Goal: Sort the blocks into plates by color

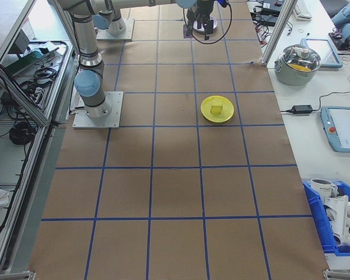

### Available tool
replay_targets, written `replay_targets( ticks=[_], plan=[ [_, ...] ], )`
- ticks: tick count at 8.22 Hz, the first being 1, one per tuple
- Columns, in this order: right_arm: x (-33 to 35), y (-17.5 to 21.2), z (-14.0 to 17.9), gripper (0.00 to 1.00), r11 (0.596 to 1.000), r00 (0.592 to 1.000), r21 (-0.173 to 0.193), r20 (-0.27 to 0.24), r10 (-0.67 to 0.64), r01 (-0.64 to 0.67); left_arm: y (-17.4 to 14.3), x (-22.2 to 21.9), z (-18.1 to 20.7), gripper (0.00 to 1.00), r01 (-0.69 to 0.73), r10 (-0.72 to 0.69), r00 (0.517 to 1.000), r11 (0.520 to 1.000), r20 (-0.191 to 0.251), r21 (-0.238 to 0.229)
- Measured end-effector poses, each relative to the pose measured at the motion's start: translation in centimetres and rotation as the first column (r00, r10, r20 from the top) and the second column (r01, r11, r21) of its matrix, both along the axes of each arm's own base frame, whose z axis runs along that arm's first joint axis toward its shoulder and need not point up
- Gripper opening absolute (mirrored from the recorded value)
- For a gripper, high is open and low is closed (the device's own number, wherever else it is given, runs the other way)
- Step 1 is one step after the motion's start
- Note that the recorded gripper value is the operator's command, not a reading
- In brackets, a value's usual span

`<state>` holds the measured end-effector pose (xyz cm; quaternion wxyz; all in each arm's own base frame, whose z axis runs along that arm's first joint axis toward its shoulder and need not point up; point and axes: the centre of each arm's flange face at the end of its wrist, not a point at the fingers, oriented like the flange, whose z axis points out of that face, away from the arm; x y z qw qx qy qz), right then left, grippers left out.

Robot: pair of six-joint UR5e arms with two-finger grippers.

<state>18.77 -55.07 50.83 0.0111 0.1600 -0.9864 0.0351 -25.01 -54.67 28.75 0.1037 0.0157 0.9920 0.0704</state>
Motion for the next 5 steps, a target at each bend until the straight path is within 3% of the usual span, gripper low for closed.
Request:
replay_targets(
  ticks=[2,5],
  plan=[
    [0.0,0.0,0.0,1.0,1.0,1.0,-0.002,0.0,-0.001,0.001,-3.1,6.3,1.7,0.0,0.036,-0.036,0.999,0.999,-0.012,-0.011],
    [0.0,0.0,0.0,1.0,1.0,1.0,-0.003,0.0,-0.001,0.001,-5.7,16.1,1.9,0.0,0.112,-0.11,0.988,0.994,-0.11,0.015]
  ],
)
